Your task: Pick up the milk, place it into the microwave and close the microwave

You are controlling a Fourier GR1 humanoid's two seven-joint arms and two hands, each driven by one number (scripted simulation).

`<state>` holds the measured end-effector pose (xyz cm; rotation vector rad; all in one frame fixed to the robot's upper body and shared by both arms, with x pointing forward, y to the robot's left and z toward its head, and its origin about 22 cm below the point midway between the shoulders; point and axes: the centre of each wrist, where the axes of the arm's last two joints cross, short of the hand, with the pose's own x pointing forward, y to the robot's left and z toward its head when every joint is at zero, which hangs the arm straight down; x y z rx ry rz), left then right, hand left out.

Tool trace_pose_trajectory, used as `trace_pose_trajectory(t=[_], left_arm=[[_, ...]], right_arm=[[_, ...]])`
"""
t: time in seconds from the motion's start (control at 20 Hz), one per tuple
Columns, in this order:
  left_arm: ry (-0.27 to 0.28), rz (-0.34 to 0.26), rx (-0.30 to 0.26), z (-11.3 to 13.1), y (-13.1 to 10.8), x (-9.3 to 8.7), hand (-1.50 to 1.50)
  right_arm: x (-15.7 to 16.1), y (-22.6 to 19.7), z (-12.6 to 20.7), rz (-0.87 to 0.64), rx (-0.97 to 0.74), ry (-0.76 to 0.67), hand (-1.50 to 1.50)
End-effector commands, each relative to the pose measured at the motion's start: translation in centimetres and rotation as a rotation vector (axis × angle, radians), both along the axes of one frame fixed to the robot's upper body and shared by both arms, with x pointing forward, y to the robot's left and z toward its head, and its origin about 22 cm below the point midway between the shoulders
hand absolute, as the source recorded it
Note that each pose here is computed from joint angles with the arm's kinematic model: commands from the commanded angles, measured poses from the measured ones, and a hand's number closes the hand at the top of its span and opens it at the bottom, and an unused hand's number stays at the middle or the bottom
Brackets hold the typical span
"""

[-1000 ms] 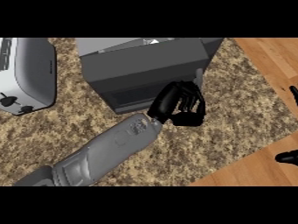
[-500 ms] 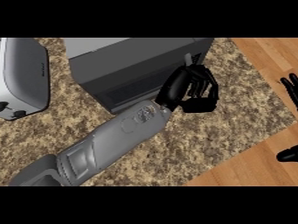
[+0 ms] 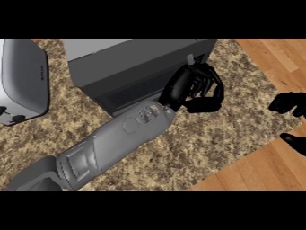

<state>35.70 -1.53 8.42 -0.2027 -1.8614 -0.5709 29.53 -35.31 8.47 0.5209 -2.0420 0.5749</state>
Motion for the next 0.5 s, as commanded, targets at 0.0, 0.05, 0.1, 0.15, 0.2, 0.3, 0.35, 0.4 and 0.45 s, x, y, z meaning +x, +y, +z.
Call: trace_pose_trajectory(t=[0.0,0.05,0.1,0.15,0.2,0.3,0.35,0.4,0.45], left_arm=[[0.001,-0.001,-0.011,0.8,-1.0,0.3,1.5],[-0.006,-0.007,-0.015,1.4,-1.3,0.3,1.5],[-0.003,-0.004,-0.011,1.1,-1.2,0.3,1.5],[0.0,0.004,-0.008,1.0,-1.1,0.4,1.5],[0.0,0.007,-0.015,0.9,-1.1,0.3,1.5],[-0.003,0.007,-0.018,0.9,-1.1,0.4,1.5],[0.002,0.01,-0.024,1.1,-1.1,0.4,1.5],[0.0,0.018,-0.019,0.9,-1.1,0.4,1.5],[0.003,0.013,-0.023,0.6,-1.0,0.3,1.5]], right_arm=[[0.2,1.7,1.5,0.198,-0.023,-0.054,1.5],[0.3,2.1,1.9,0.219,-0.028,-0.058,1.5],[0.2,2.5,2.0,0.23,-0.038,-0.059,1.5],[0.2,3.0,1.9,0.242,-0.021,-0.062,1.5],[0.1,3.1,2.3,0.259,-0.038,-0.066,1.5],[-0.1,3.6,2.7,0.281,-0.051,-0.066,1.5],[-0.3,3.9,2.4,0.288,-0.052,-0.055,1.5],[-0.2,4.0,3.2,0.294,-0.049,-0.079,1.5],[-0.4,4.5,2.9,0.307,-0.059,-0.063,1.5]])
